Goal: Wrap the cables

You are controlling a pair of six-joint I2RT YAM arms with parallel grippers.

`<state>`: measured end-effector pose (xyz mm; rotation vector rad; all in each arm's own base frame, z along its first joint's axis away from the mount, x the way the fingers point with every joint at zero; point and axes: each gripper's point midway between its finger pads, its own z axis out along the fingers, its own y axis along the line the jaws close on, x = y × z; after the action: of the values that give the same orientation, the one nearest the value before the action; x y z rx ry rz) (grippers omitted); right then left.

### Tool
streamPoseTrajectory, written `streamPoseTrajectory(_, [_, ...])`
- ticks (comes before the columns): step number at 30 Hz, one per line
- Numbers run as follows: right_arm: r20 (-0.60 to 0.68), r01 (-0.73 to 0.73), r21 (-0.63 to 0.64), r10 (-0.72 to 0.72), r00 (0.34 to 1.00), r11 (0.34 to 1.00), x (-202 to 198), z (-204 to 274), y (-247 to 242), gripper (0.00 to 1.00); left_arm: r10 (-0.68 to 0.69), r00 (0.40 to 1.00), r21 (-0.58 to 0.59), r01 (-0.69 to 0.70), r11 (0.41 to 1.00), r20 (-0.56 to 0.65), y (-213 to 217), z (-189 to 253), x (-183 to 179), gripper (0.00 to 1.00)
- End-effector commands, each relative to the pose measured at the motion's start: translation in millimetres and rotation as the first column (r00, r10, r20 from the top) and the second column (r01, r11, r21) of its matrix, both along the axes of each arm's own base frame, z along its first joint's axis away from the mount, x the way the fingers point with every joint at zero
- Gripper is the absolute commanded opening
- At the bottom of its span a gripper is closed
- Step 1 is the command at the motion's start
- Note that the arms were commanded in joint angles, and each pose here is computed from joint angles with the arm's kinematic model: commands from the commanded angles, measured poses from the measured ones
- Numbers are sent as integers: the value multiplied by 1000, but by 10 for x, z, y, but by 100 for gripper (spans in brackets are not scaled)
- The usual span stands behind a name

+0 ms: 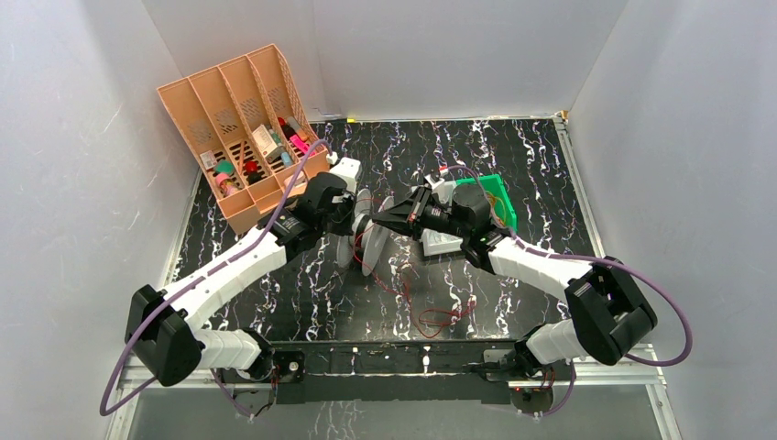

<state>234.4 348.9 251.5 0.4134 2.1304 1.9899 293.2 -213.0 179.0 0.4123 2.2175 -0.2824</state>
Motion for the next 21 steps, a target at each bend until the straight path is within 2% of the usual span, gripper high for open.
streamPoseTrajectory(1, [47, -5, 46, 3, 999, 999, -15, 125, -23, 0, 1, 999, 2, -1, 1000, 44, -19, 174, 52, 9])
streamPoseTrajectory(3, [44, -7, 43, 5, 999, 999, -18, 109, -24, 0, 0, 999, 5, 0, 1000, 46, -19, 179, 54, 0])
streamPoseTrajectory(12, [75, -4, 0, 4, 997, 1000, -25, -16, -43, 0, -31, 998, 8, 30, 1000, 54, -25, 258, 11, 0])
streamPoseTrajectory(15, [118, 7, -43, -2, 993, 999, 8, -48, -70, 0, -55, 997, 13, 55, 998, 50, -33, 302, -37, 0])
streamPoseTrajectory(16, [134, 17, -62, -9, 991, 998, 31, -60, -90, 3, -65, 997, 18, 64, 998, 47, -33, 310, -59, 0])
streamPoseTrajectory(21, [247, 97, -198, -46, 968, 975, 184, -135, -220, 6, -111, 993, 25, 110, 994, 28, -22, 364, -194, 0])
